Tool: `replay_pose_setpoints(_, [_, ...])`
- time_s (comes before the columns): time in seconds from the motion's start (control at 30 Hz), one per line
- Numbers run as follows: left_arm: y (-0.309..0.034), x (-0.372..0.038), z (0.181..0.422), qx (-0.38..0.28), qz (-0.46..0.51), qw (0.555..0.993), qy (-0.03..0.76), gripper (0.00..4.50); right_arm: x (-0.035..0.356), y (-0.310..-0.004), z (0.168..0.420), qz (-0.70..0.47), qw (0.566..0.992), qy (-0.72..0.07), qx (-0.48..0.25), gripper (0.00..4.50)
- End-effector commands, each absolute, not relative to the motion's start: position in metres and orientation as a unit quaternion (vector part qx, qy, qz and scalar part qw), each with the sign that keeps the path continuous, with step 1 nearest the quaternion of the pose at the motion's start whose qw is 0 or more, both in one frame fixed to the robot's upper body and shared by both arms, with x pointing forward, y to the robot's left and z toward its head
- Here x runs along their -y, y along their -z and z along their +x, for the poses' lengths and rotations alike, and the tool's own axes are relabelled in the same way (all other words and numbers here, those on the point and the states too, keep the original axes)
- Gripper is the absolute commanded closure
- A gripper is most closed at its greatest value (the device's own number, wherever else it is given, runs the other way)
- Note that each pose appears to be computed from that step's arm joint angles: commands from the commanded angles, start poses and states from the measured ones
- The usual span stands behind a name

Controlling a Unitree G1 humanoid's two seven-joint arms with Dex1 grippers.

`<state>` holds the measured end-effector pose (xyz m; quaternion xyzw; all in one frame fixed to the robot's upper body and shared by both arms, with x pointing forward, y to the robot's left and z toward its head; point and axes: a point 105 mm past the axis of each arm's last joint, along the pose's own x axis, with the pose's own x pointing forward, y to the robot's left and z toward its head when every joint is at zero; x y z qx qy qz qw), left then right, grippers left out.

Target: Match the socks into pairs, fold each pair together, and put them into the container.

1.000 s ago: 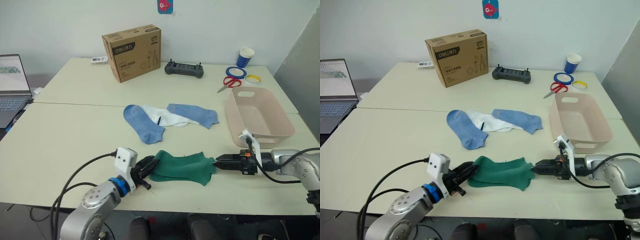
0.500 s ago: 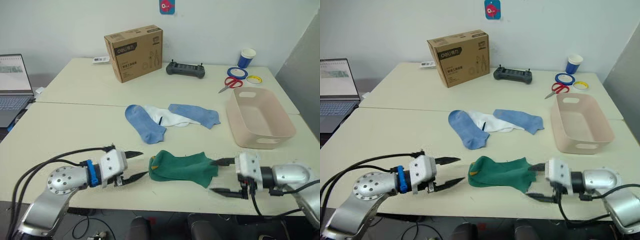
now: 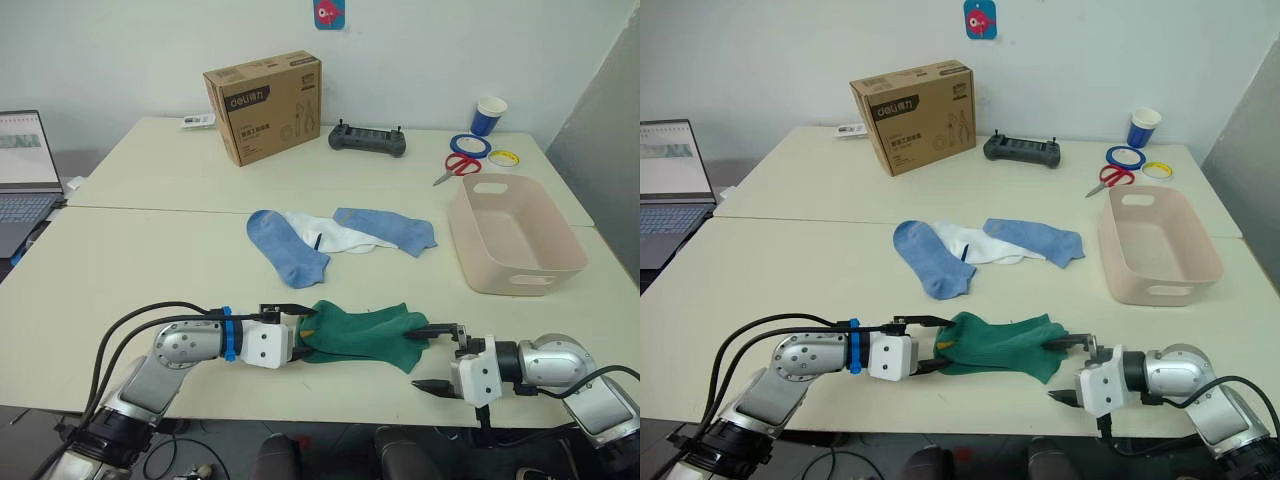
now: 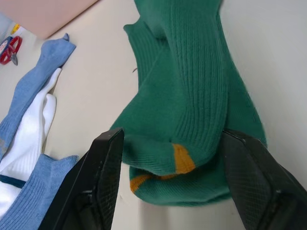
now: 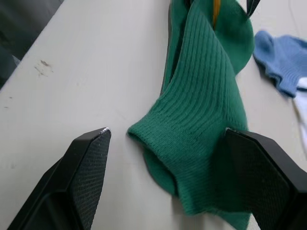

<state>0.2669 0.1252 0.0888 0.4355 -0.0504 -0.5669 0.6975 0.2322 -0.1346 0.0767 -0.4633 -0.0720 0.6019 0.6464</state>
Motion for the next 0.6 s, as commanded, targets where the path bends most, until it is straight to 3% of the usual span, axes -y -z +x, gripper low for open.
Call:
replay_pose_setpoints(0.03, [-0.094,-0.121,0.267,0.069,0.433,0.696,0.568,1.37,0.135,-0.074,0.236,-0.471,0.648,-0.593,0.085,0.44])
replay_pose_setpoints(0.17, [-0.097,-0.120,0.266,0.069,0.418,0.702,0.572,2.56,0.132,-0.076,0.238,-0.470,0.648,-0.590,0.103,1.70])
replay_pose_setpoints(0.37, [-0.100,-0.122,0.266,0.069,0.409,0.707,0.572,4.50,0.128,-0.082,0.237,-0.458,0.653,-0.590,0.122,3.95])
replay_pose_setpoints(0.43, [-0.102,-0.122,0.267,0.069,0.405,0.711,0.570,4.50,0.129,-0.085,0.233,-0.446,0.655,-0.598,0.121,4.44])
replay_pose_setpoints(0.6, [-0.103,-0.121,0.266,0.069,0.394,0.717,0.571,4.50,0.130,-0.090,0.239,-0.448,0.663,-0.585,0.132,4.44])
